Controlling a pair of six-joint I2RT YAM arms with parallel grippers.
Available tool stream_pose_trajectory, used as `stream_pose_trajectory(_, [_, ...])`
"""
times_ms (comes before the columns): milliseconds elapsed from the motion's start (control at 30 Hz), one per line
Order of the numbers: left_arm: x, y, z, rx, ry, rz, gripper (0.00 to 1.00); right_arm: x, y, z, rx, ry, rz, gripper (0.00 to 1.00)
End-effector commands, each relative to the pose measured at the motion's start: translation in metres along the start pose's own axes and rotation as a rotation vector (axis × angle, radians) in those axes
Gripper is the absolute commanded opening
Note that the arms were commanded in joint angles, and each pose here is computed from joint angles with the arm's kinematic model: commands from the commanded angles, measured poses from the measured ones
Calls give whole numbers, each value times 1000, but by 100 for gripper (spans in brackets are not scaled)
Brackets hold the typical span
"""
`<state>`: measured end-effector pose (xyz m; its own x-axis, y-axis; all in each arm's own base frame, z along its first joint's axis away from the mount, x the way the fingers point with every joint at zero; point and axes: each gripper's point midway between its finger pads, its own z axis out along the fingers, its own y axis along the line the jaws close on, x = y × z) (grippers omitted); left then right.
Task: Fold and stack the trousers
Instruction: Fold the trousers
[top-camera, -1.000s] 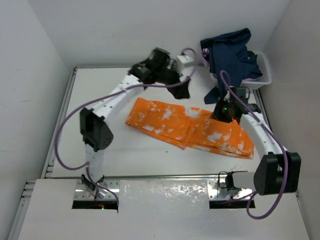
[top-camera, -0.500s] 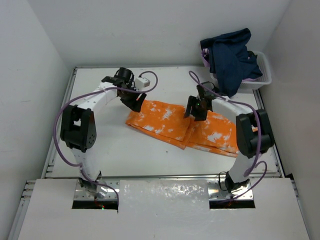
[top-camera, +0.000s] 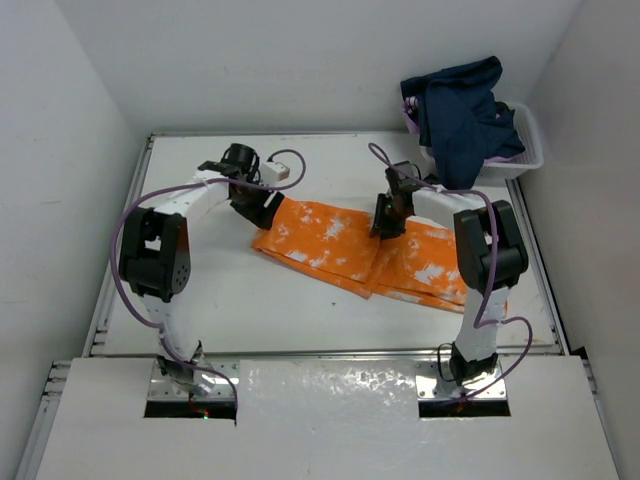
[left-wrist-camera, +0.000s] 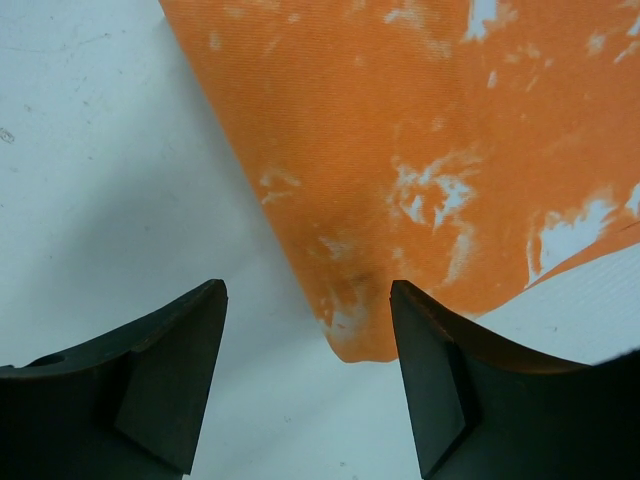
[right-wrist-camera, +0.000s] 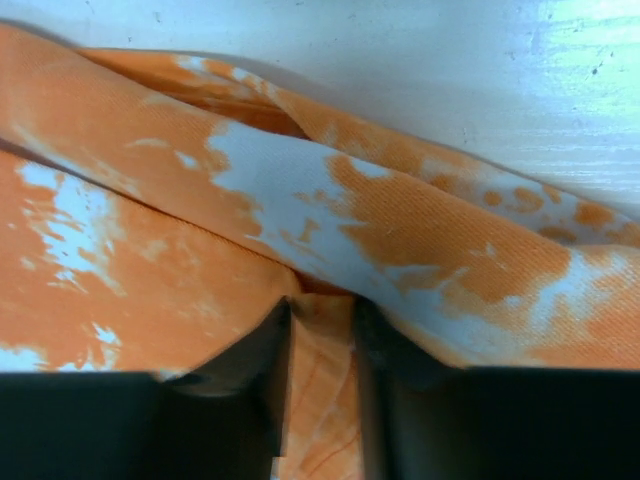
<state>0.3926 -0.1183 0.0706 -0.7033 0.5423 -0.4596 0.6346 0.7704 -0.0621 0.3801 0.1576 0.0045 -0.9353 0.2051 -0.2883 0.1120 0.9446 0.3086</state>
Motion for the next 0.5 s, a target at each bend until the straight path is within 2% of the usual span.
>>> stream_pose_trajectory(0, [-11, 10, -1, -6, -50, -9, 65, -15, 15, -9, -44, -36, -18, 22])
stream_pose_trajectory(67, [-12, 12, -1, -10, -53, -10, 65, -17, 18, -16, -52, -47, -21, 16])
stream_pose_trajectory(167, [-11, 15, -1, -13, -53, -14, 65, -14, 21, -21, -60, -50, -25, 0])
stream_pose_trajectory(467, [-12, 17, -1, -17, -53, 2, 64, -22, 42, -79, -95, -101, -11, 0])
